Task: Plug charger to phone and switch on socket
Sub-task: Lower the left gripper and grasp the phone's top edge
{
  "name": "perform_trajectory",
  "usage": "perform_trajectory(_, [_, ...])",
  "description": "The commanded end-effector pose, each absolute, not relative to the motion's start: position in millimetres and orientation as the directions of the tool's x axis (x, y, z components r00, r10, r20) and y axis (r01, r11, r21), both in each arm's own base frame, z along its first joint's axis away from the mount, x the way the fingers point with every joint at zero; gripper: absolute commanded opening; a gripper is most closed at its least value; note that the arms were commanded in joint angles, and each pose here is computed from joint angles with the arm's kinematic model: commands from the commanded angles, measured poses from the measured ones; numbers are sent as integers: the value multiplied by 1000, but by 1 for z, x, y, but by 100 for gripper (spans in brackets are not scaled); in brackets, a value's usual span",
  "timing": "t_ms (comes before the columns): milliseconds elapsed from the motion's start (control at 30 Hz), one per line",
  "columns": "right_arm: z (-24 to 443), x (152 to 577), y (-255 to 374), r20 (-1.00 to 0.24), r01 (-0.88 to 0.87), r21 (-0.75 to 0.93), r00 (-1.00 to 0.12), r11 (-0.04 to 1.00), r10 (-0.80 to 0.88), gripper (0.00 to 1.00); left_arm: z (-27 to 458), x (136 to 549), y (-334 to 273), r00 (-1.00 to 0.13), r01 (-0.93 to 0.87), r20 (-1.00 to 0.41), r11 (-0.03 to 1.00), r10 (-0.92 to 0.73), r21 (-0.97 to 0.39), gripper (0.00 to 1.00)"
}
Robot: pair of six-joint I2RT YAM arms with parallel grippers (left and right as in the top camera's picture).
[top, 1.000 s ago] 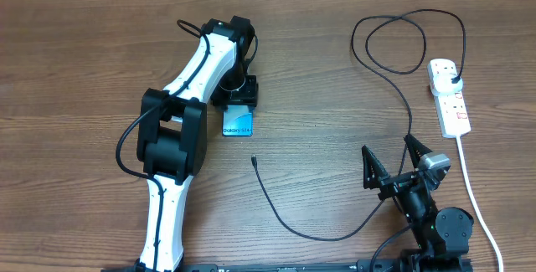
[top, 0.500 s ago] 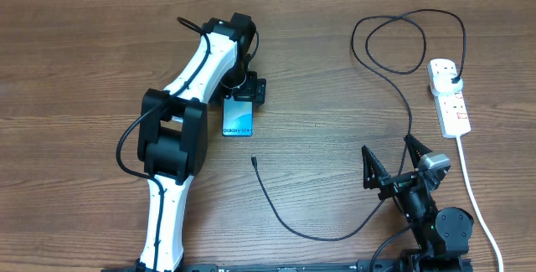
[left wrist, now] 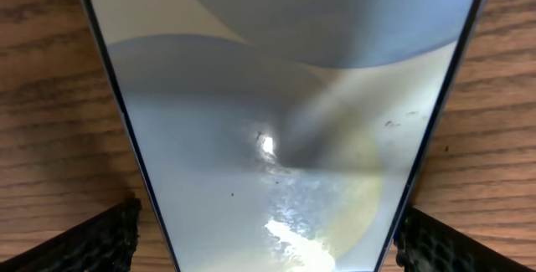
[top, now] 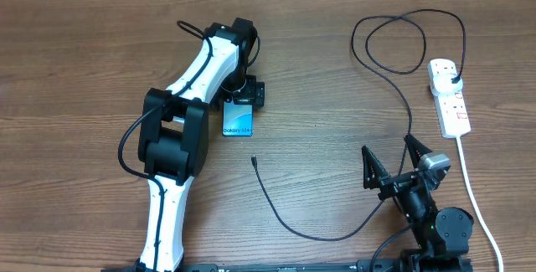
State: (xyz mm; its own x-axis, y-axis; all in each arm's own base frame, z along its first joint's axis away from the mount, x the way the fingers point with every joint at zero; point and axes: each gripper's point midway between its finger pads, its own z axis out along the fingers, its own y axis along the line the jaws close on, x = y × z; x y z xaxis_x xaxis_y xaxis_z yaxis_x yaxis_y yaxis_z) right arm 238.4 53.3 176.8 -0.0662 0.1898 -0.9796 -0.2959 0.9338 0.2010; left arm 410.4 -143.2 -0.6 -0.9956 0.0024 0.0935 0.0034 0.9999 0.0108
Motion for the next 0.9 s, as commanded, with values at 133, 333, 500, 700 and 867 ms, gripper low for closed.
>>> perform_trajectory(133, [176, 239, 53, -980, -294, 197, -59, 935, 188, 100, -24, 399, -142, -991, -32, 130, 999, -35, 30, 100])
perform_trajectory(333, [175, 239, 53, -980, -294, 197, -59, 935, 188, 100, -25, 403, -148, -992, -35, 119, 999, -35, -2, 99])
perform_trajectory(500, [175, 239, 53, -980, -294, 197, -59, 935, 188, 100, -25, 401, -149, -992, -36, 125, 999, -35, -5, 99])
perform_trajectory(700, [175, 239, 53, -980, -294, 198, -60, 935, 189, 100, -24, 398, -153, -989, -39, 144, 999, -34, -29, 100])
perform_trajectory(867, [175, 239, 53, -980, -294, 197, -59, 935, 188, 100, -24, 395, -152, -987, -39, 156, 999, -35, -23, 100])
